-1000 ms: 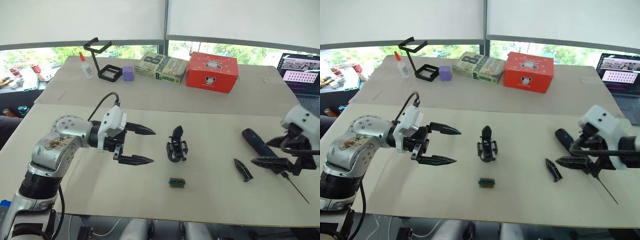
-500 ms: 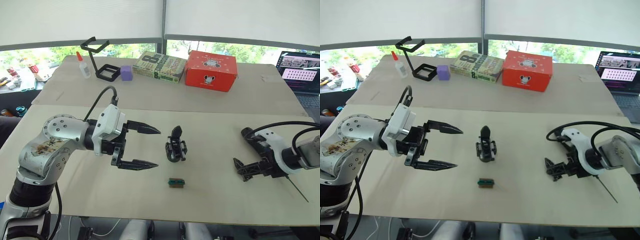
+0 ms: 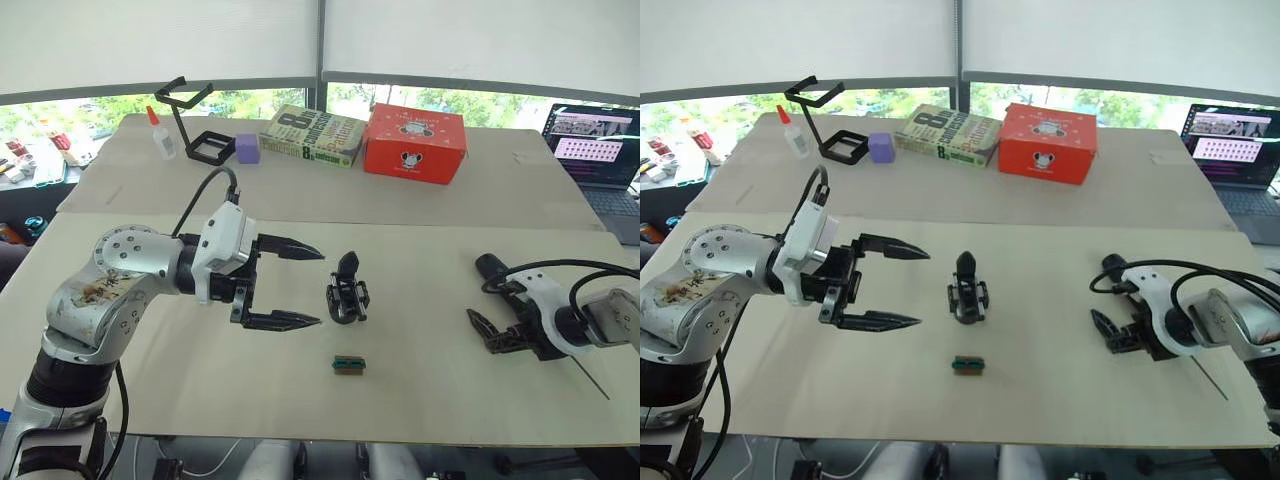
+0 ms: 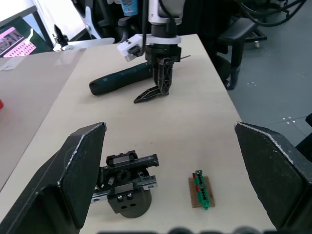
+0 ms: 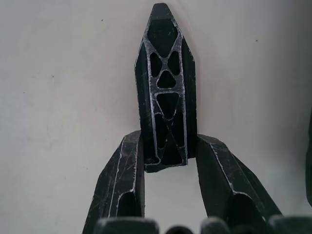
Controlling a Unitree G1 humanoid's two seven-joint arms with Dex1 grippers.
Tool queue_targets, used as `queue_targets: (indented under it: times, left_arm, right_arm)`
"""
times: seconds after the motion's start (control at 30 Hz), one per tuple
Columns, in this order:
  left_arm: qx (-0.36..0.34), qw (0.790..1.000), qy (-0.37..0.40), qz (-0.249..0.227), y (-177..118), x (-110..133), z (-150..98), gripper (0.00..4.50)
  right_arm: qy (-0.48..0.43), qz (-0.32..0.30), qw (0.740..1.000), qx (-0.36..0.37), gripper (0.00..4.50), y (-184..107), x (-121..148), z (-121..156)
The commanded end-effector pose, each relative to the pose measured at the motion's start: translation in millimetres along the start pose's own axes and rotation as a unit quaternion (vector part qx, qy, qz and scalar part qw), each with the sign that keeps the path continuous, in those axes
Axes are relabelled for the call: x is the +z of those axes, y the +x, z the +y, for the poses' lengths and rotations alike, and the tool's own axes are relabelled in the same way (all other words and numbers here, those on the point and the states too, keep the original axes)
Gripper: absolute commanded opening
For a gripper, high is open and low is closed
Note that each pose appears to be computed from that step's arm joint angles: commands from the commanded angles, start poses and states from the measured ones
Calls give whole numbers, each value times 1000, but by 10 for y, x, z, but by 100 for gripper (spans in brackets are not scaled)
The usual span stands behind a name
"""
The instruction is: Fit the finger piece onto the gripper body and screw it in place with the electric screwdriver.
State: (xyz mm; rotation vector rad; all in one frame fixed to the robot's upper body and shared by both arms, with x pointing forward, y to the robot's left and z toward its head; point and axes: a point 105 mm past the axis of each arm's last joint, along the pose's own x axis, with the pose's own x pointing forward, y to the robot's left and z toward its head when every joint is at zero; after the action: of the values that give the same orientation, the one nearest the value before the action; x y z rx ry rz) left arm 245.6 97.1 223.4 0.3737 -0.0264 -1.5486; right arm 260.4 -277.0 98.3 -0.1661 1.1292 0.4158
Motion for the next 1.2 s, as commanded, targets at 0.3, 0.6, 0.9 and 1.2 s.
queue_targets:
  times: [0.3,0.6,0.9,1.2]
  left_arm:
    - [189,949,-196,-156,-179,190,461,450]
    - [218,929,-210,-211,20,319,657,450]
    - [236,906,-214,-280,65,434,745,317]
    - [257,880,-258,-306,97,409,833,217]
  right_arm:
    - [-332,-378,862,-66,112,-786,1104,691]
    - [-398,-516,759,-9,112,-825,1810,1553]
    - [-402,-522,751,46,112,-808,1888,1750]
    - [-407,-519,750,49,112,-857,1884,1750]
